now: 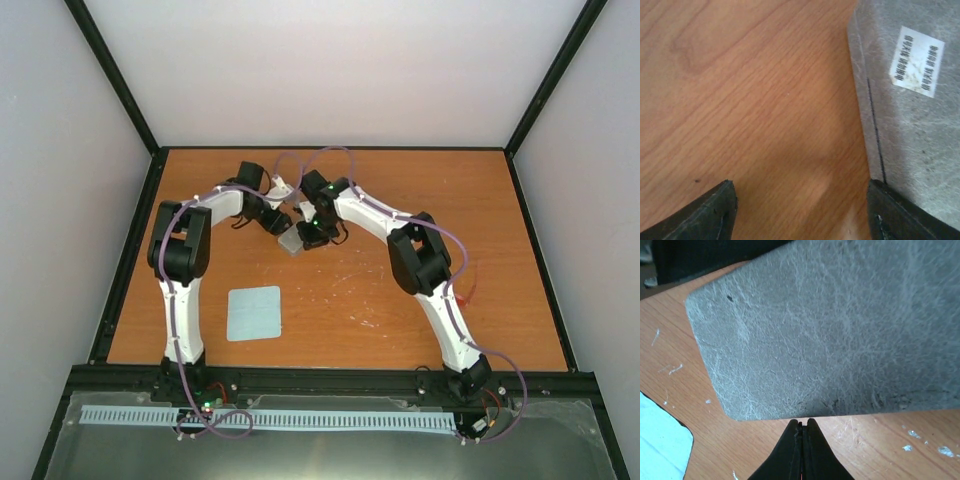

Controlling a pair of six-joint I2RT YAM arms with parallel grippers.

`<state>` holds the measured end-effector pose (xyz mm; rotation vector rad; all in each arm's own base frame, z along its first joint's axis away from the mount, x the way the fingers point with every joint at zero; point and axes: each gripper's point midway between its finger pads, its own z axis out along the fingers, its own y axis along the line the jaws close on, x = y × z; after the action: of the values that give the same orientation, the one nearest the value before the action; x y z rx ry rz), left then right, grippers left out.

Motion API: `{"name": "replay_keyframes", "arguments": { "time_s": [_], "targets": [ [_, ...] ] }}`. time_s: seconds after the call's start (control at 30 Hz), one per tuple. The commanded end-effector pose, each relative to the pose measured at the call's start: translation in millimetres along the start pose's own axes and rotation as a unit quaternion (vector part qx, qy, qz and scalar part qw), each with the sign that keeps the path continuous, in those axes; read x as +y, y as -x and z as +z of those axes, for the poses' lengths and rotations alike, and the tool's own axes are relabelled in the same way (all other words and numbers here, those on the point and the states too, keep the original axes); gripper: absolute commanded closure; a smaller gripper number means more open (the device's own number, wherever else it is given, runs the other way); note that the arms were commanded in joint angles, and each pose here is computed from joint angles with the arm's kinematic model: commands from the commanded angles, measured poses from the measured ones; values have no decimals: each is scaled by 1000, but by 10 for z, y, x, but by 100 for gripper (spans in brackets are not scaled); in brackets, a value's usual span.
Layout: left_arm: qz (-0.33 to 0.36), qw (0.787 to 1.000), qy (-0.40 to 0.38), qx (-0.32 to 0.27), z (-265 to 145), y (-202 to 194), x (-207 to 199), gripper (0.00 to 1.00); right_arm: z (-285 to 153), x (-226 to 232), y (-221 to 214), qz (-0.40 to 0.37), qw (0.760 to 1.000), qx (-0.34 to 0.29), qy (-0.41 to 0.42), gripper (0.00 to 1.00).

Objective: Organize the sunglasses
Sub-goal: Adjust the sunglasses case at the center of the board, then pick up the sunglasses case at the center of the board.

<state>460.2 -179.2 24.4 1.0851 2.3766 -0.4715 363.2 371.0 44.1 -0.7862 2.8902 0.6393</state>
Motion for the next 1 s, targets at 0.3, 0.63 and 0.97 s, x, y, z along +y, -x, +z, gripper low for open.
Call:
{"name": "replay_keyframes", "arguments": {
  "time_s": [0.3, 0.63, 0.97],
  "targets": [
    [55, 993, 97, -39, -612, 635, 16, 14, -1386, -257, -270, 60, 989, -129, -35, 60],
    [-9, 997, -28, 67, -651, 435, -775, 21, -1776, -1168, -392, 141, 972, -184, -50, 49],
    [-1, 991, 1, 133, -482, 262, -802, 20, -1794, -1174, -236, 134, 969, -205, -28, 46]
  ]
}}
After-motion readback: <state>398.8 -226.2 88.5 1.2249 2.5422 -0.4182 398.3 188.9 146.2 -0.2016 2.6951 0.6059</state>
